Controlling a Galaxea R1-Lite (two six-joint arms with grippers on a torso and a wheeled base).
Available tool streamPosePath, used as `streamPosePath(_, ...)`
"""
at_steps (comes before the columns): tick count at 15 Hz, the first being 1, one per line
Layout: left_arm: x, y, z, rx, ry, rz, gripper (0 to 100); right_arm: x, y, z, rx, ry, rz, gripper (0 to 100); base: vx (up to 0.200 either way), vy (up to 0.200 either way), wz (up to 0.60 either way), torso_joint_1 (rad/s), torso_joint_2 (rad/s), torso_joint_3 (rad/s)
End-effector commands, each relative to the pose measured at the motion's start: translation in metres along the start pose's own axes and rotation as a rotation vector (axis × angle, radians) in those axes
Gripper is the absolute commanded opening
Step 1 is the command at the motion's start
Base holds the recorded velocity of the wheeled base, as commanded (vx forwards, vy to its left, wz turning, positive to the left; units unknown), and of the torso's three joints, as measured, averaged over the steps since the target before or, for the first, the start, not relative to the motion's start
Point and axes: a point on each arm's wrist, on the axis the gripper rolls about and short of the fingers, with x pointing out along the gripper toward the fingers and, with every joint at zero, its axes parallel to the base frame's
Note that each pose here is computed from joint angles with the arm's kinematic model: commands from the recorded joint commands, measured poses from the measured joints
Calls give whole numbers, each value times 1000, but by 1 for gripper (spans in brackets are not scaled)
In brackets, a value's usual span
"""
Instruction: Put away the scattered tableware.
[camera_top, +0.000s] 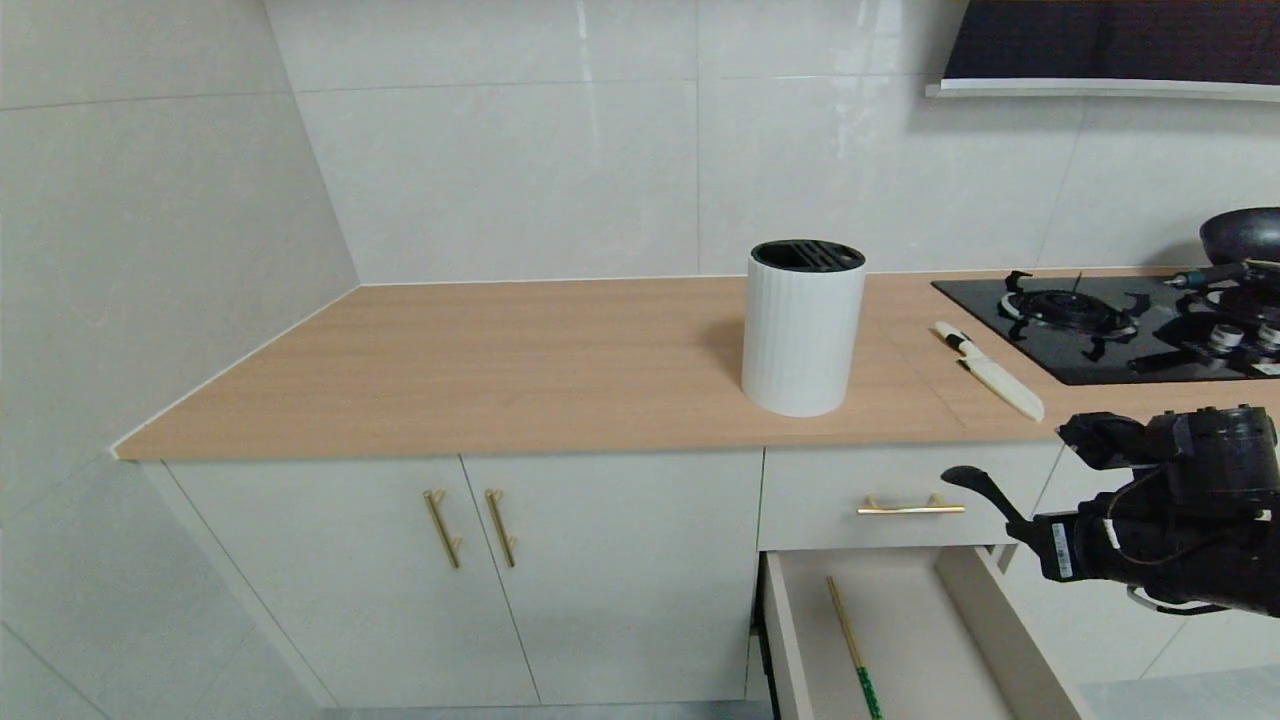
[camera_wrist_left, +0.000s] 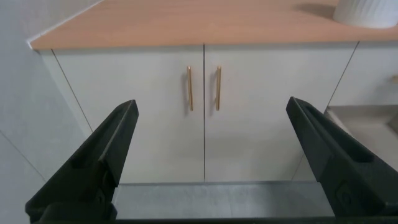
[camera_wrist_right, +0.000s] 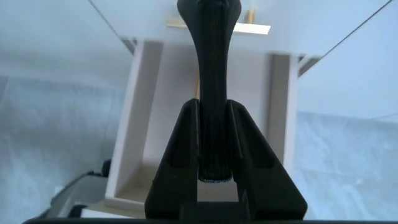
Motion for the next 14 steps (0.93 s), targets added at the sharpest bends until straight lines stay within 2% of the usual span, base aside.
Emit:
streamPosePath(1, 0, 0, 0, 0, 0, 0, 100, 8, 1, -11, -1, 54, 4, 0, 0, 0, 0, -198, 525, 300)
streamPosePath(8, 0, 0, 0, 0, 0, 0, 100, 27, 4, -19, -35, 82, 14, 0, 0, 0, 0, -184, 491, 310)
streamPosePath(10, 0, 0, 0, 0, 0, 0, 100, 40, 3, -27, -31, 113, 13, 0, 0, 0, 0, -161, 483, 322)
streamPosePath(14, 0, 0, 0, 0, 0, 0, 100, 59, 1, -39, -32, 116, 7, 0, 0, 0, 0, -132, 460, 331)
